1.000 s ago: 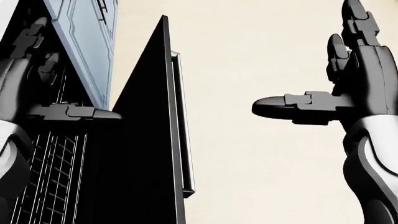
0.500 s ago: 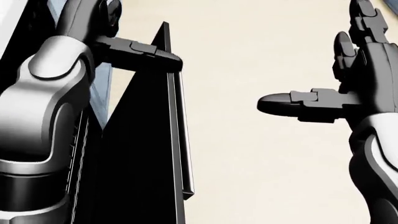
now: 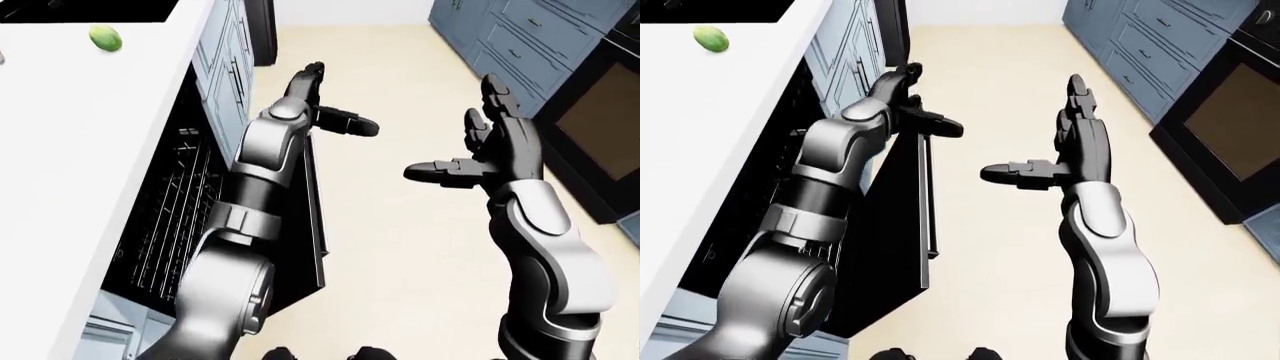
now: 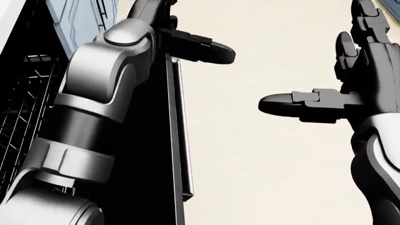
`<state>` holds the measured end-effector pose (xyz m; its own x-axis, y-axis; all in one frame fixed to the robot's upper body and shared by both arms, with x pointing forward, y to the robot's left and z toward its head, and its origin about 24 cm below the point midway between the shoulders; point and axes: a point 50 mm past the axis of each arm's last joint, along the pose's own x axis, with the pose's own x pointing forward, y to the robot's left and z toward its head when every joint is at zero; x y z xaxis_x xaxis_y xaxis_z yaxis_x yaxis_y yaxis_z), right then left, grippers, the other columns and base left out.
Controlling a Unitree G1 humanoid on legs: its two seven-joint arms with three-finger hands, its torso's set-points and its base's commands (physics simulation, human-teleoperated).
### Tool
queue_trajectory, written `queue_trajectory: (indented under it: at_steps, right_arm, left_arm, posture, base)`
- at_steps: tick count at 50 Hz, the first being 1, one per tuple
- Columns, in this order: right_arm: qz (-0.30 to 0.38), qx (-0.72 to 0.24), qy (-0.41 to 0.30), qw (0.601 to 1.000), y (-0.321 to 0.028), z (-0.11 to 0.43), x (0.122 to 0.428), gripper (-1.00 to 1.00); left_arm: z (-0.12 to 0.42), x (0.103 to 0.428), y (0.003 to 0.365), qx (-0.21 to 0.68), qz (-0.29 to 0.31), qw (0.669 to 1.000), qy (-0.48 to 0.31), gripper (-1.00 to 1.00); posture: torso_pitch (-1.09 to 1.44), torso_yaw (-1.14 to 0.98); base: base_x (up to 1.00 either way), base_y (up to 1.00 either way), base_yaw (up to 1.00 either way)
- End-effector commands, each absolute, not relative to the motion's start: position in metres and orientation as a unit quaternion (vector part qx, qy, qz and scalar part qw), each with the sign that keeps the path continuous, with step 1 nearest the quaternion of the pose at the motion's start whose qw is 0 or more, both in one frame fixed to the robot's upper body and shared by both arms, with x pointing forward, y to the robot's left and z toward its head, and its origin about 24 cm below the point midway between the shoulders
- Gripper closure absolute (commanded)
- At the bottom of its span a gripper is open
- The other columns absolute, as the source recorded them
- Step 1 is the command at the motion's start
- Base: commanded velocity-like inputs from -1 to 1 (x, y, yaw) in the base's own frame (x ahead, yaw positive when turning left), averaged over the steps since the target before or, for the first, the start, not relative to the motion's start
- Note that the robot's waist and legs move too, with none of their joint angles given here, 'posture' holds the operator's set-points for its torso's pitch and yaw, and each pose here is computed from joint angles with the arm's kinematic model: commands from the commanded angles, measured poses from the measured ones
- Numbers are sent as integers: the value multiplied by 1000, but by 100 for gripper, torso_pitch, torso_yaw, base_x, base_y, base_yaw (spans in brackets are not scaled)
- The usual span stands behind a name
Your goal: Close the dishwasher door
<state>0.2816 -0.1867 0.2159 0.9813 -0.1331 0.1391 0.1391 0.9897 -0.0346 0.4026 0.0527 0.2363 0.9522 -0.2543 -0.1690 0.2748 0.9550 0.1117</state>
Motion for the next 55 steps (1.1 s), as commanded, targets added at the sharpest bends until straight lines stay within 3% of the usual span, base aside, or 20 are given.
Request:
queue_trajectory:
  at_steps: [1,36,55]
  right_arm:
    - [-70,-25,-113,991,-187,231,277,-100]
    - [-87,-12,-130,988,-201,251,273,-100]
    - [-85,-7,-139,987,-201,258,266,-100]
  left_arm:
    - [259,400,45,63,-150,986,44,-100]
    - [214,396,-12,3,-214,962,171,-100]
    - [151,381,-31,-31,-224,945,238,-100]
  posture:
    - [94,0]
    - [94,0]
    - [94,0]
  base:
    - [0,0,0]
    - [0,0,0]
    - [0,0,0]
